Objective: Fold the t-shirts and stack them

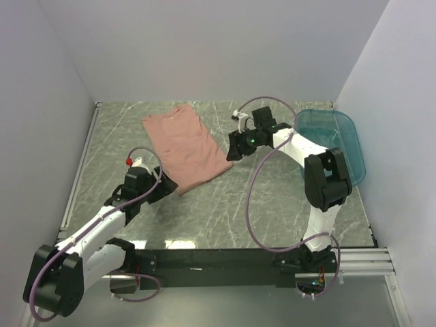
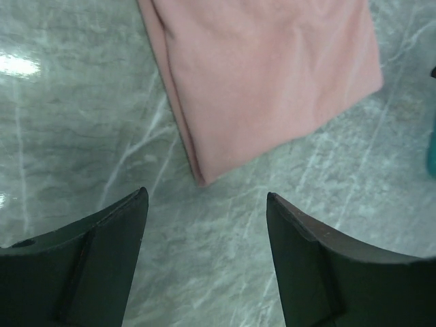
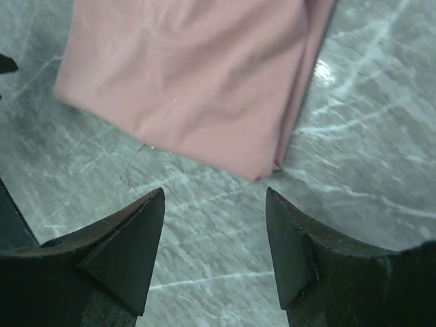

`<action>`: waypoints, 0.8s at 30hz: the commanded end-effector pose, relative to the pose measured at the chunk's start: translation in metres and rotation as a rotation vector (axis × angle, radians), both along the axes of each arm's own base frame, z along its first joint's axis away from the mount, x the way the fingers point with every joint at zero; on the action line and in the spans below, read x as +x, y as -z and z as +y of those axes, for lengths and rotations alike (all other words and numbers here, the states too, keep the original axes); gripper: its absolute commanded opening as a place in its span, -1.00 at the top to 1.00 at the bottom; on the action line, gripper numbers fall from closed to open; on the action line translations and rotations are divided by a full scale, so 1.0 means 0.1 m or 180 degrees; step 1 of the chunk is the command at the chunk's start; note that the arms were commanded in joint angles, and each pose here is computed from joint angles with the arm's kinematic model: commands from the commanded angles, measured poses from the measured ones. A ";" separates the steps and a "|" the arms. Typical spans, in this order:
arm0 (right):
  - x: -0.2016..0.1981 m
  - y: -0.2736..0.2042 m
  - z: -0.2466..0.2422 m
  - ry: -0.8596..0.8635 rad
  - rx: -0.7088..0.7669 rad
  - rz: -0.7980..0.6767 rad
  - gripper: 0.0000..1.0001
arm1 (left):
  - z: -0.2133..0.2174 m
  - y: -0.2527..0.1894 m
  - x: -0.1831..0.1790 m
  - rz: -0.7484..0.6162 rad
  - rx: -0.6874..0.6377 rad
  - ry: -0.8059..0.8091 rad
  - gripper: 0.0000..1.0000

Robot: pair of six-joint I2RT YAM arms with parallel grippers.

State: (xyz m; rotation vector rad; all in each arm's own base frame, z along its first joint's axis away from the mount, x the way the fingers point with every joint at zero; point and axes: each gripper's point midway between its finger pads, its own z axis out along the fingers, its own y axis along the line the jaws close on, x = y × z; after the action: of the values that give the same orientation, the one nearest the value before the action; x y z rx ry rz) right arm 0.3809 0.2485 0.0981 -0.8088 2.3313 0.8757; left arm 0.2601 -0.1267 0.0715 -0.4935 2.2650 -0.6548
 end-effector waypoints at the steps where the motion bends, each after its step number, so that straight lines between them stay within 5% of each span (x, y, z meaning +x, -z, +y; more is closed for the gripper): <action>1: 0.14 -0.22 -0.07 0.0036 0.0289 -0.0077 -0.36 | -0.13 -0.21 0.07 -0.0245 -0.0352 0.0016 -0.49; 9: 0.05 -0.13 -0.12 -0.0151 0.0478 0.0161 -0.36 | -0.15 0.05 -0.07 -0.0074 -0.0451 0.0014 -0.49; 24: 0.37 0.19 0.14 0.0403 0.0321 0.0590 -0.32 | -0.24 0.33 -0.01 0.0273 -0.0700 -0.0166 -0.44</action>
State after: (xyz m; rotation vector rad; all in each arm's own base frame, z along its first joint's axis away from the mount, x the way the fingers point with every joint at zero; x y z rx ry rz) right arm 0.4048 0.2485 0.0697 -0.5838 2.4602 1.0485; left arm 0.2538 -0.1457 0.0396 -0.6717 2.2685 -0.8421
